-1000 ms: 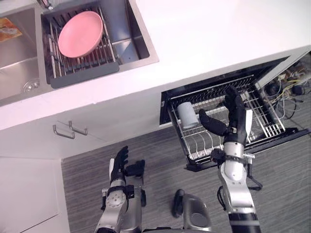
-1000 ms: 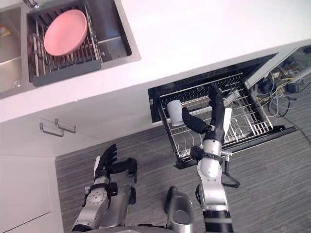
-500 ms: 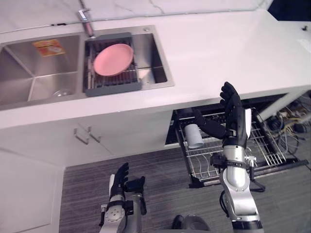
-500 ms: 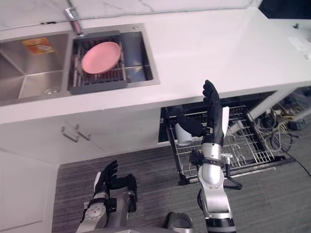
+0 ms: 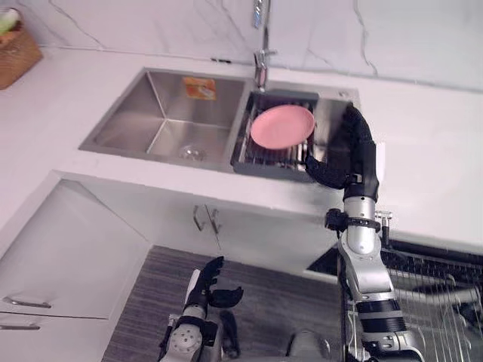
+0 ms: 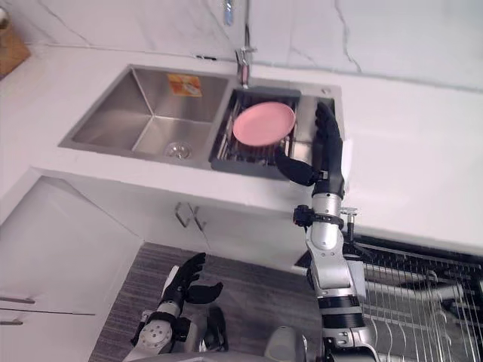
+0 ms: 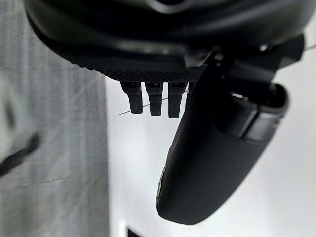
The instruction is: Walk over to the sink, pick up the cup, carry it to the dishwasher, place the cup inside the dishwasher, then close the dishwasher door
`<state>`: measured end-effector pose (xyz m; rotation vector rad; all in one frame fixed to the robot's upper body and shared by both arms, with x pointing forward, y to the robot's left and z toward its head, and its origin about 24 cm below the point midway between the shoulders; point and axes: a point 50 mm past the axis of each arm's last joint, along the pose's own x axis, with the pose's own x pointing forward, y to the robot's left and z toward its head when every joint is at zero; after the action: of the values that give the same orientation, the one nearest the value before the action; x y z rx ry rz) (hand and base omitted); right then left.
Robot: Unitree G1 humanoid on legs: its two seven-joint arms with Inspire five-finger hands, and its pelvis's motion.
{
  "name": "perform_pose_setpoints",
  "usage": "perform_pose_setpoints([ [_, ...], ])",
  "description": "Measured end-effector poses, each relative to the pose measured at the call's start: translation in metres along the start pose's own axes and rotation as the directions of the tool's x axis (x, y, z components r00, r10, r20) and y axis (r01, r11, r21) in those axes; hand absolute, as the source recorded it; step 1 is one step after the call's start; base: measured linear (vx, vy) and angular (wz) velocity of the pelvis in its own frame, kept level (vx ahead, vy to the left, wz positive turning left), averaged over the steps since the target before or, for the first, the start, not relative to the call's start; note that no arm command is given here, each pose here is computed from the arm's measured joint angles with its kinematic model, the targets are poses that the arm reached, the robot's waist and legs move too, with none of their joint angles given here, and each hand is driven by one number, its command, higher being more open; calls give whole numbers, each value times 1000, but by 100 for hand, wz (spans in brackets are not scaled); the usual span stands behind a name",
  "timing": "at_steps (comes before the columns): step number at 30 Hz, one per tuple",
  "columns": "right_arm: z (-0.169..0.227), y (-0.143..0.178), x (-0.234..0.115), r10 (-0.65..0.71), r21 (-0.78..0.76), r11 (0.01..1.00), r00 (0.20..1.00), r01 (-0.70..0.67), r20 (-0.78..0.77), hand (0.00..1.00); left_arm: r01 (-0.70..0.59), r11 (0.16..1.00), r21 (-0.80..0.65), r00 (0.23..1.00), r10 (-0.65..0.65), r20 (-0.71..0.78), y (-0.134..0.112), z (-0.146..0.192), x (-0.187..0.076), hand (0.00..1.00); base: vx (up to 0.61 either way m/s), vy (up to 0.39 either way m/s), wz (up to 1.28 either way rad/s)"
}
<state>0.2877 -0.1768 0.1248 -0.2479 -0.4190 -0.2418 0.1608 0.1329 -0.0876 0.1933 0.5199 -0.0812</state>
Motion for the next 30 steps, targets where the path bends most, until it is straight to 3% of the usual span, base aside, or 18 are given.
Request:
perform_pose_setpoints([
  [12, -12, -43, -11, -44, -199, 979, 999, 39, -24, 90, -34, 999, -38, 997, 31, -72, -4, -16, -5, 90, 161, -97, 7],
  [14, -14, -45, -15, -21, -228, 974, 999, 13, -33, 90, -34, 999, -38, 996, 30, -82, -4, -18, -5, 90, 45, 30, -17],
  [15, -27, -44, -31, 42, -274, 959, 994, -69, -104, 90, -25, 1000, -5, 985, 24, -173, -2, -40, -11, 90, 5, 10, -4],
  [25, -30, -41, -34, 26, -262, 963, 992, -58, -123, 90, -68, 997, -22, 976, 62, -208, 8, -47, -11, 90, -3, 1, -6],
  [30, -37, -40, -37, 17, -279, 958, 987, -63, -163, 90, -164, 982, -97, 948, 130, -290, 23, -61, -11, 90, 13, -1, 1],
])
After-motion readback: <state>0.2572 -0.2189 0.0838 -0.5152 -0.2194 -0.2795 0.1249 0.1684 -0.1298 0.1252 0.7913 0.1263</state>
